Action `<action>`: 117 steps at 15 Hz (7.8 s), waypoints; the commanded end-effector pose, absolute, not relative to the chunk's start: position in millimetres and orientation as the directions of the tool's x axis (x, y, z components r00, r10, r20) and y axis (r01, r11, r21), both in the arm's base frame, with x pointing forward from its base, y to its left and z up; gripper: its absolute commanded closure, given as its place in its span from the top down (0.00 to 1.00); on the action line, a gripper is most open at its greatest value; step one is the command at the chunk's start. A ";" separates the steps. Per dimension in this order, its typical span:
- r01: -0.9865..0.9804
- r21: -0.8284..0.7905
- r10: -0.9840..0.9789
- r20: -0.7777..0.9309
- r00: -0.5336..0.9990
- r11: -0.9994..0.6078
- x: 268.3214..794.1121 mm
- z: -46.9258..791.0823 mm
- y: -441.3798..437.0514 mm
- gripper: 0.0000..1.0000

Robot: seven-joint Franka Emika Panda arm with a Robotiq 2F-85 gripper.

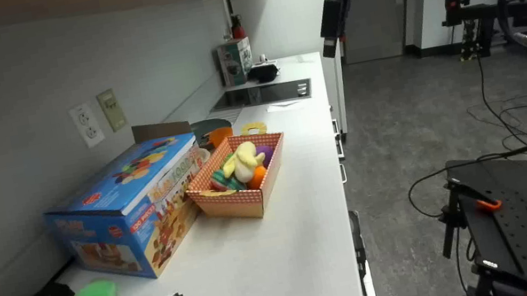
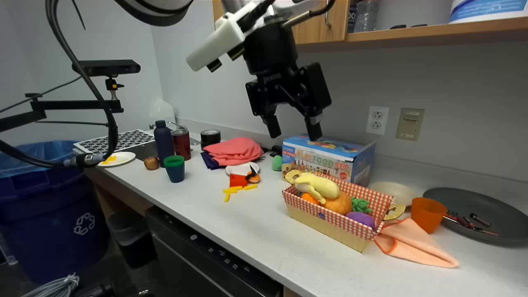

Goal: Close the cupboard completely

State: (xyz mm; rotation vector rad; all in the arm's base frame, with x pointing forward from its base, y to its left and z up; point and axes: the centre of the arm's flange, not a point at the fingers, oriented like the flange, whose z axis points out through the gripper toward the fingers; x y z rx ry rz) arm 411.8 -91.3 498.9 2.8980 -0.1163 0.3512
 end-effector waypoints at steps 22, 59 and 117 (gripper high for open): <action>-0.127 0.209 -0.070 0.262 0.963 -0.970 395.5 538.9 -95.4 1.00; -0.357 0.232 -0.224 0.454 0.862 -0.905 349.2 646.5 -109.7 1.00; -0.505 0.253 -0.246 0.644 0.724 -0.825 273.2 680.9 -168.1 1.00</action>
